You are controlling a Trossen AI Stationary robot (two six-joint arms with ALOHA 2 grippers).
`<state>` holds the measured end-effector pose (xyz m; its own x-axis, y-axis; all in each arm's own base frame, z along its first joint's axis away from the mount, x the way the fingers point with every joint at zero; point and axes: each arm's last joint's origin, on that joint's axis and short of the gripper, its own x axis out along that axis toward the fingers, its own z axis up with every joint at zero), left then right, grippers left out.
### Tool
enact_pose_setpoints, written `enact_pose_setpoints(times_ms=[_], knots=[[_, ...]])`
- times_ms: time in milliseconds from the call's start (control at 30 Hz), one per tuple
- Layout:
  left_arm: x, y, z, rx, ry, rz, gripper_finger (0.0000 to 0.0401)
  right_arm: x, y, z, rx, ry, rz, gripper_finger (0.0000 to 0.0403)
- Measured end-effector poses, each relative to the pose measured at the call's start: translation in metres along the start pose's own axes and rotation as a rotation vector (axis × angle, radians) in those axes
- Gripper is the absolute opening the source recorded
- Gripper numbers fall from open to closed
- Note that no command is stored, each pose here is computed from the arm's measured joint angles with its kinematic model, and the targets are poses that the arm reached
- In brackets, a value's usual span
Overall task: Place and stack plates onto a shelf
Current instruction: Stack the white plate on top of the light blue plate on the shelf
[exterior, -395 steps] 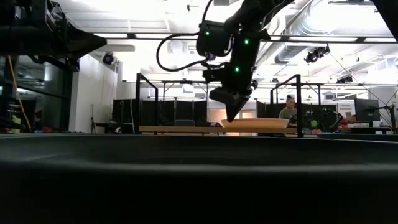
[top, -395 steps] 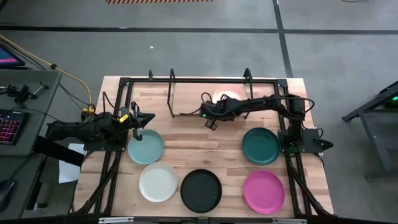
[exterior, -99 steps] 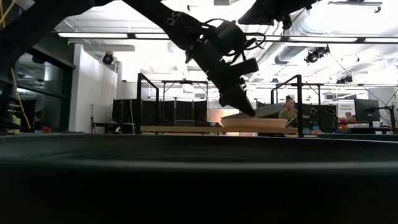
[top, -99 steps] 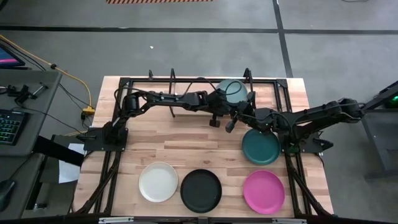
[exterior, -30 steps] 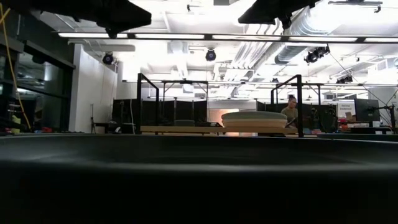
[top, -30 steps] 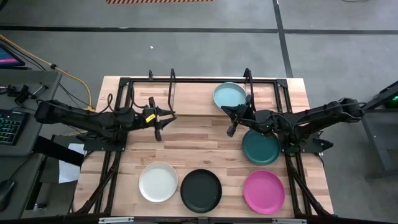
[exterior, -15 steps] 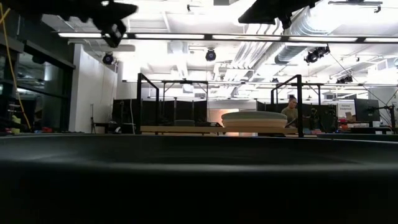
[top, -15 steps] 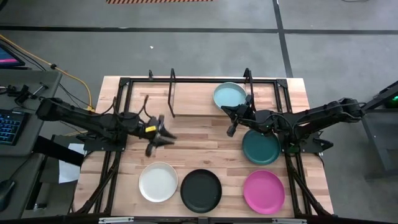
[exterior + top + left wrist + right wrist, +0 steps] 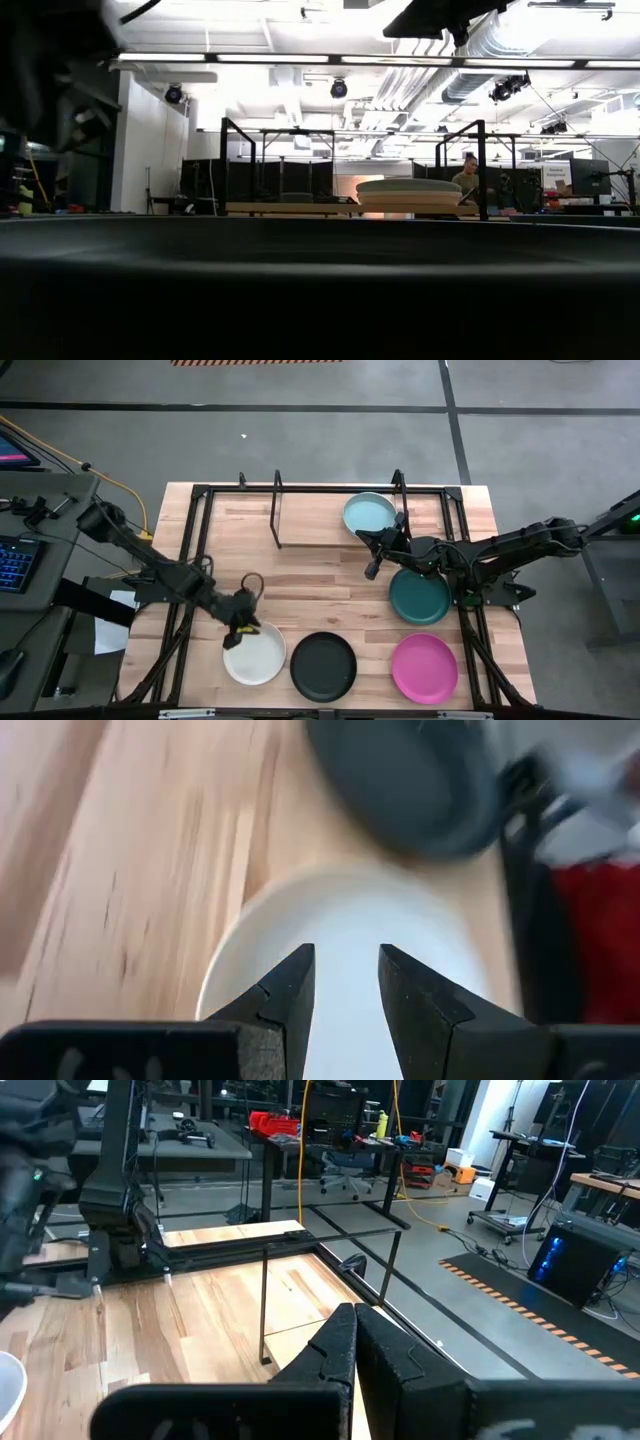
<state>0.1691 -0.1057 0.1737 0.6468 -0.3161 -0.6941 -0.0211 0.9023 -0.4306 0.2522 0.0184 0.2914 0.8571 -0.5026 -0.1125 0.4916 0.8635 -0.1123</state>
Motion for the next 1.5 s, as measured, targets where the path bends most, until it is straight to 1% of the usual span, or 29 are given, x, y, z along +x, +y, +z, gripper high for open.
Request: enact_pose_setpoints(times_ms=[67, 200, 267, 400, 633, 767, 867, 933, 1000, 1067, 1167, 1267, 1333, 1400, 1500], knots=[[0.006, 0.0, -0.009, 0.03, 0.05, 0.055, 0.0104, 0.0, 0.0, 0.0, -0.001, 0.001, 0.0, 0.0], [0.013, 0.006, -0.021, 0.084, 0.094, 0.207, 0.0104, 0.0, 0.0, 0.0, -0.002, 0.002, 0.0, 0.0], [0.015, 0.008, -0.025, 0.116, 0.116, 0.244, 0.0104, 0.0, 0.0, 0.0, -0.002, 0.003, 0.0, 0.0], [0.019, 0.01, -0.029, 0.158, 0.156, 0.274, 0.0104, 0.0, 0.0, 0.0, -0.002, 0.003, 0.0, 0.0], [0.026, 0.015, -0.034, 0.174, 0.205, 0.322, 0.0104, 0.0, 0.0, -0.001, 0.008, 0.006, 0.0, 0.0], [0.031, 0.015, -0.036, 0.17, 0.228, 0.308, 0.0102, 0.0, 0.0, -0.001, 0.019, 0.006, 0.0, 0.0], [0.033, 0.013, -0.036, 0.163, 0.23, 0.292, 0.0084, 0.0, 0.0, -0.001, 0.019, 0.006, 0.0, 0.0], [0.034, 0.013, -0.034, 0.156, 0.236, 0.288, 0.0061, 0.0, 0.0, -0.001, 0.018, 0.006, 0.0, 0.0], [0.034, 0.012, -0.03, 0.156, 0.241, 0.284, 0.003, 0.0, 0.0, -0.001, 0.019, 0.006, 0.0, 0.0], [0.033, 0.009, -0.023, 0.176, 0.23, 0.271, 0.001, 0.0, 0.0, -0.001, 0.019, 0.006, 0.0, 0.0], [0.029, 0.005, -0.007, 0.212, 0.224, 0.278, 0.001, 0.0, 0.0, 0.0, 0.021, 0.003, 0.0, 0.0], [0.017, 0.0, 0.015, 0.254, 0.23, 0.325, 0.0004, 0.0, 0.0, 0.0, 0.023, 0.001, 0.0, 0.0], [0.006, -0.003, 0.034, 0.291, 0.23, 0.38, 0.0004, 0.0, 0.0, 0.0, 0.023, 0.0, 0.0, 0.0], [-0.009, -0.006, 0.057, 0.34, 0.2, 0.457, 0.0004, 0.0, 0.0, 0.0, 0.023, 0.0, 0.0, 0.0], [-0.03, -0.008, 0.096, 0.403, 0.072, 0.586, 0.0003, 0.0, 0.0, 0.0, 0.023, 0.0, 0.0, 0.0]])
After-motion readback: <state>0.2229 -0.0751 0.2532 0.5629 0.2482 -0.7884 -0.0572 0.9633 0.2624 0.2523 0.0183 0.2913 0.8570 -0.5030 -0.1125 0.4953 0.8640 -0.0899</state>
